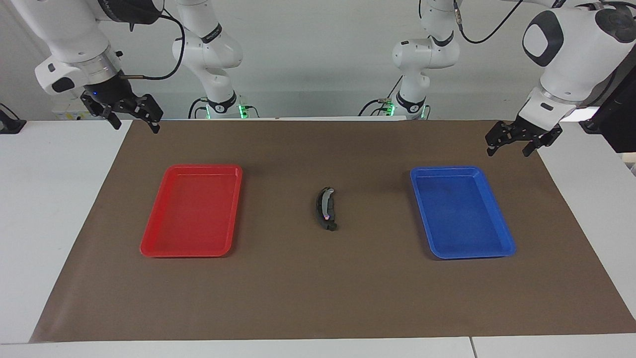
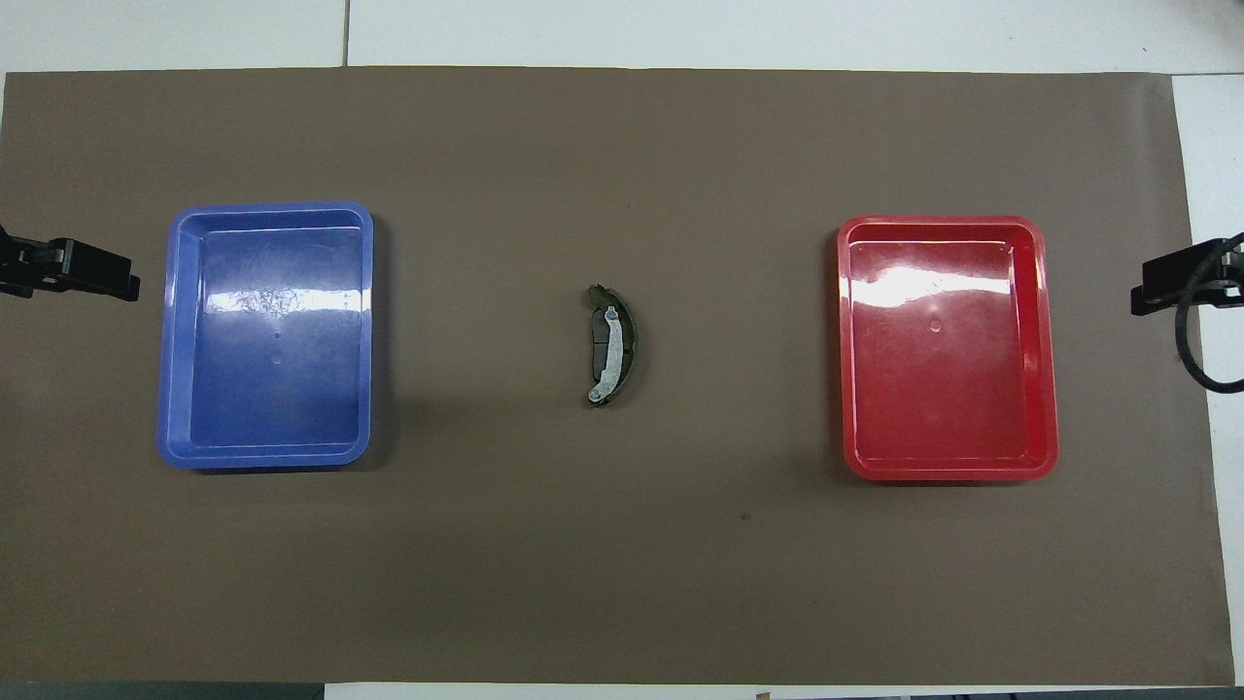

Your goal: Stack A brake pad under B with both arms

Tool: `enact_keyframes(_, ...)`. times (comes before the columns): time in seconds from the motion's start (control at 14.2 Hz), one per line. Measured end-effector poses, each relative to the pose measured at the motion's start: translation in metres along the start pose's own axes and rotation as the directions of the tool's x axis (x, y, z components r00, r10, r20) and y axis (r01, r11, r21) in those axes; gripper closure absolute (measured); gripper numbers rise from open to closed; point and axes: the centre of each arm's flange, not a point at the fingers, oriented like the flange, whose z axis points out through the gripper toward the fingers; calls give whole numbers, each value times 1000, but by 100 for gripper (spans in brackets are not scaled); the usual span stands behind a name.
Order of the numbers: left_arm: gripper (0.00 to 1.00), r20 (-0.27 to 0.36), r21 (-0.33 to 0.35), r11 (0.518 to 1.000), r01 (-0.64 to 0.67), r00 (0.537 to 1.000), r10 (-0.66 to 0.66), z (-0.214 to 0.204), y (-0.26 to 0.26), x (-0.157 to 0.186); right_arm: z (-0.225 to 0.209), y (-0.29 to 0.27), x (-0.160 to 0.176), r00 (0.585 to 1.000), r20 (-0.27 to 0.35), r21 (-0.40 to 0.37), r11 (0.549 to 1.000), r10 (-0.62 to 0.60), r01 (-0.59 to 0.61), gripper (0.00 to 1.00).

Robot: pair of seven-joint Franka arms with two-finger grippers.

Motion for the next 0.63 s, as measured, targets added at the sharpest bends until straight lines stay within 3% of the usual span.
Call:
enact_keyframes(0.42, 1, 0, 0, 1000, 0, 1000, 0, 0, 0, 0, 0, -1, 0, 1000, -2, 0, 1000, -3, 3, 0)
enact_keyframes(0.63, 1, 0, 0, 1000, 0, 1000, 0, 0, 0, 0, -3, -6, 3, 999, -34, 1, 1000, -14, 14, 0)
